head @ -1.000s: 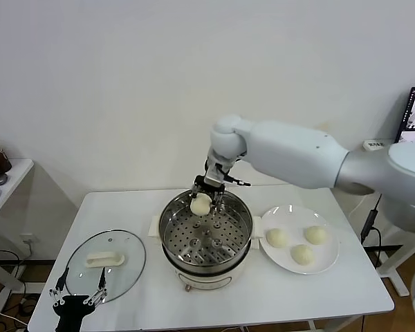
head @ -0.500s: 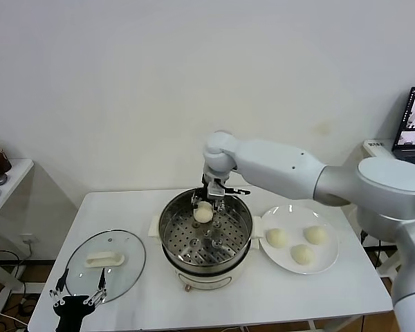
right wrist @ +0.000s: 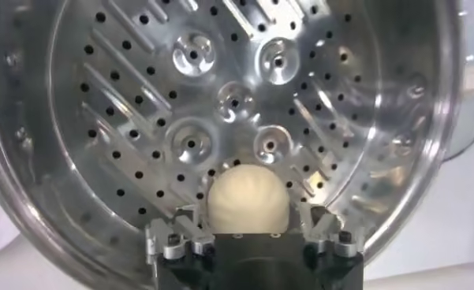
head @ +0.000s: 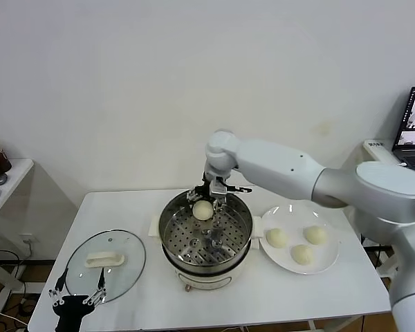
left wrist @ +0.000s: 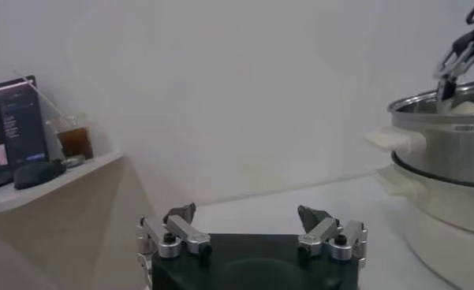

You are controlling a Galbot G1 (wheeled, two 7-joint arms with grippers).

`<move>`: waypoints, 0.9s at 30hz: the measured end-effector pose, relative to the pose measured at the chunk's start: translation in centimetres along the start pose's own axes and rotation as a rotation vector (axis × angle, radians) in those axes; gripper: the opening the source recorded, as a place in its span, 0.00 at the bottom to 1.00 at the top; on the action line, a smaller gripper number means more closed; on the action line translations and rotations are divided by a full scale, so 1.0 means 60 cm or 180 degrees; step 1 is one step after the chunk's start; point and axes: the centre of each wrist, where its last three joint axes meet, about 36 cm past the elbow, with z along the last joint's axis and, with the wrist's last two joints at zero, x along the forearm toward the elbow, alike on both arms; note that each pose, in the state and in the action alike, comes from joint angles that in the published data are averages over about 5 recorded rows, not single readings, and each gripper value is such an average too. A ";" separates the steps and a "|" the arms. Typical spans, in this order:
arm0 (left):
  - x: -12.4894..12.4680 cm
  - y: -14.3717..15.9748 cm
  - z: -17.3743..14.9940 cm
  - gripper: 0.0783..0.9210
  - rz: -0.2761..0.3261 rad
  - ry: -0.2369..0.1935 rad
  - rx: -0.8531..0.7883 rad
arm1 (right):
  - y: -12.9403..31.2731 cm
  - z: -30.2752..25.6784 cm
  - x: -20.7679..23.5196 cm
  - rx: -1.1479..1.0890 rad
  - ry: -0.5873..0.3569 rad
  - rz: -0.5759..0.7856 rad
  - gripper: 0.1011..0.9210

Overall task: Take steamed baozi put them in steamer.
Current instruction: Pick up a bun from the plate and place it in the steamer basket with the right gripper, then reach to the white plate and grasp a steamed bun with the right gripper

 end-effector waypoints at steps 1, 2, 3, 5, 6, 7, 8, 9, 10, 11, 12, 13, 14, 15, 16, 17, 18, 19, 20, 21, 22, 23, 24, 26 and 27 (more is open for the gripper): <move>-0.001 0.001 -0.001 0.88 0.0001 -0.0008 -0.0003 | 0.008 -0.002 0.015 -0.0142 0.0025 0.0028 0.88; -0.001 0.001 -0.003 0.88 0.0003 -0.0017 -0.0006 | 0.017 -0.004 0.029 -0.0300 0.0054 0.0056 0.88; -0.002 0.002 -0.004 0.88 0.0003 -0.0028 -0.0007 | 0.026 -0.007 0.043 -0.0466 0.0088 0.0082 0.88; -0.004 0.002 -0.007 0.88 0.0002 -0.0057 -0.0006 | 0.050 -0.012 0.070 -0.0829 0.0165 0.0126 0.88; -0.005 0.002 -0.008 0.88 0.0000 -0.0074 -0.0004 | 0.064 -0.015 0.082 -0.1010 0.0205 0.0142 0.88; -0.007 0.002 -0.010 0.88 -0.0003 -0.0092 -0.0002 | 0.079 -0.017 0.092 -0.1194 0.0248 0.0152 0.88; -0.008 0.002 -0.012 0.88 -0.0006 -0.0109 -0.0001 | 0.095 -0.020 0.102 -0.1378 0.0294 0.0158 0.88; -0.009 0.001 -0.013 0.88 -0.0005 -0.0123 -0.0001 | 0.112 -0.022 0.110 -0.1558 0.0340 0.0160 0.88; -0.010 0.001 -0.015 0.88 -0.0003 -0.0136 -0.0002 | 0.131 -0.024 0.118 -0.1741 0.0388 0.0158 0.88; -0.010 0.001 -0.016 0.88 0.0000 -0.0146 -0.0005 | 0.151 -0.025 0.125 -0.1921 0.0436 0.0153 0.88; -0.011 0.000 -0.017 0.88 0.0006 -0.0153 -0.0009 | 0.172 -0.026 0.131 -0.2092 0.0480 0.0146 0.88; -0.011 0.000 -0.017 0.88 0.0012 -0.0160 -0.0013 | 0.194 -0.026 0.137 -0.2260 0.0521 0.0136 0.88; -0.012 -0.001 -0.018 0.88 0.0016 -0.0167 -0.0018 | 0.217 -0.027 0.141 -0.2419 0.0557 0.0121 0.88; -0.012 -0.002 -0.018 0.88 0.0018 -0.0175 -0.0021 | 0.239 -0.028 0.142 -0.2563 0.0586 0.0104 0.88; -0.013 -0.002 -0.018 0.88 0.0019 -0.0183 -0.0025 | 0.261 -0.029 0.142 -0.2696 0.0609 0.0083 0.88; -0.014 -0.003 -0.017 0.88 0.0018 -0.0192 -0.0027 | 0.283 -0.031 0.140 -0.2819 0.0628 0.0060 0.88; -0.015 -0.004 -0.017 0.88 0.0017 -0.0199 -0.0030 | 0.303 -0.033 0.137 -0.2924 0.0641 0.0036 0.88; -0.016 -0.004 -0.016 0.88 0.0017 -0.0205 -0.0035 | 0.321 -0.035 0.132 -0.3019 0.0652 0.0013 0.88; -0.016 -0.005 -0.016 0.88 0.0017 -0.0211 -0.0040 | 0.339 -0.037 0.126 -0.3103 0.0659 -0.0010 0.88; -0.017 -0.006 -0.016 0.88 0.0017 -0.0216 -0.0046 | 0.354 -0.039 0.120 -0.3175 0.0663 -0.0031 0.88; -0.018 -0.006 -0.016 0.88 0.0016 -0.0221 -0.0053 | 0.368 -0.041 0.113 -0.3238 0.0664 -0.0053 0.88; -0.019 -0.006 -0.017 0.88 0.0014 -0.0225 -0.0061 | 0.381 -0.042 0.106 -0.3296 0.0662 -0.0074 0.88; -0.019 -0.006 -0.017 0.88 0.0010 -0.0229 -0.0068 | 0.392 -0.043 0.099 -0.3345 0.0659 -0.0093 0.88; -0.020 -0.005 -0.017 0.88 0.0000 -0.0232 -0.0086 | 0.413 -0.045 0.083 -0.3431 0.0654 -0.0131 0.88; -0.020 -0.004 -0.017 0.88 -0.0006 -0.0231 -0.0096 | 0.421 -0.045 0.075 -0.3467 0.0650 -0.0148 0.88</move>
